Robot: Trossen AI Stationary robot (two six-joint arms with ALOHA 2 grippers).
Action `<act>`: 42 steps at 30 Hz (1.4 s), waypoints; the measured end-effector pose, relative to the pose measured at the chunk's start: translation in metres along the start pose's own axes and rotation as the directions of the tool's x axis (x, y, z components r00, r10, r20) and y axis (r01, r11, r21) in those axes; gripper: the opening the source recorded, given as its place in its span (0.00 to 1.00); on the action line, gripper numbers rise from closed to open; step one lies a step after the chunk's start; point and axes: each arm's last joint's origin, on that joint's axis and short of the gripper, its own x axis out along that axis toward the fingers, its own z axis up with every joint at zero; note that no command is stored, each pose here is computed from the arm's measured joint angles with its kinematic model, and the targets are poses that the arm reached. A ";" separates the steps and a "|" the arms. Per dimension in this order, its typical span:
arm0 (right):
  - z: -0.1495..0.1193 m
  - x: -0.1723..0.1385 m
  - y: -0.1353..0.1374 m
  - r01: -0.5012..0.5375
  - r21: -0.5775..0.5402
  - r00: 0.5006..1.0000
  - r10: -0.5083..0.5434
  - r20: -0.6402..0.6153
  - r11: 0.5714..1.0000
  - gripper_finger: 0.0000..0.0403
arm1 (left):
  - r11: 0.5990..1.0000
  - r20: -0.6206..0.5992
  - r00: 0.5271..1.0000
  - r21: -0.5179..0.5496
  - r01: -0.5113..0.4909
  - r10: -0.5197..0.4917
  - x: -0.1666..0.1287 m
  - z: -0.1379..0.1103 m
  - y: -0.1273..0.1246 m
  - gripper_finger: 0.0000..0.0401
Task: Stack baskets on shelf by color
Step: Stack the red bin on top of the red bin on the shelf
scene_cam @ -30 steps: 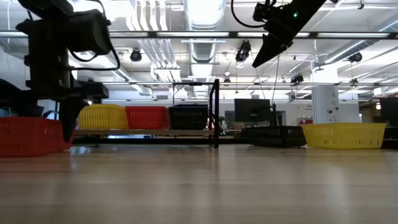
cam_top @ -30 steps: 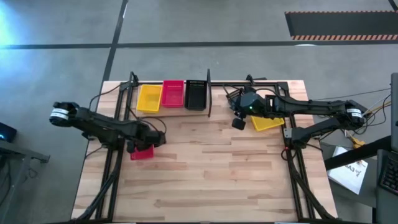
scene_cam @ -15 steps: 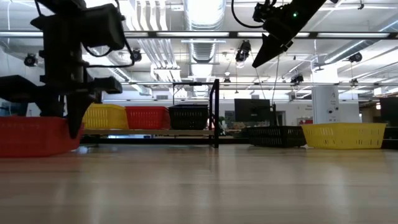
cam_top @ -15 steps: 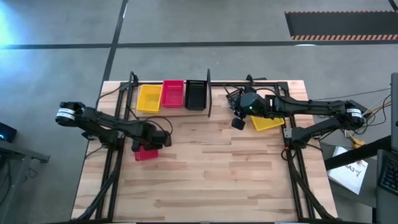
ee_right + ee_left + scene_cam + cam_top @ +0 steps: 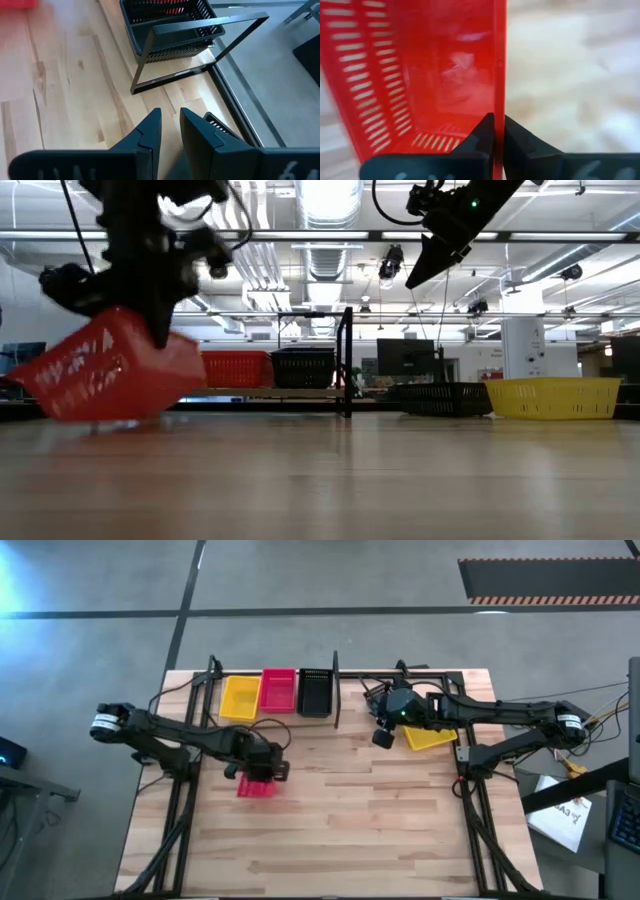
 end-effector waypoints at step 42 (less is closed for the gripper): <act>-0.014 -0.001 0.001 -0.011 -0.044 0.990 0.005 -0.140 0.999 0.16 | 0.984 0.374 0.911 -0.055 -0.167 0.175 -0.103 0.209 -0.071 0.00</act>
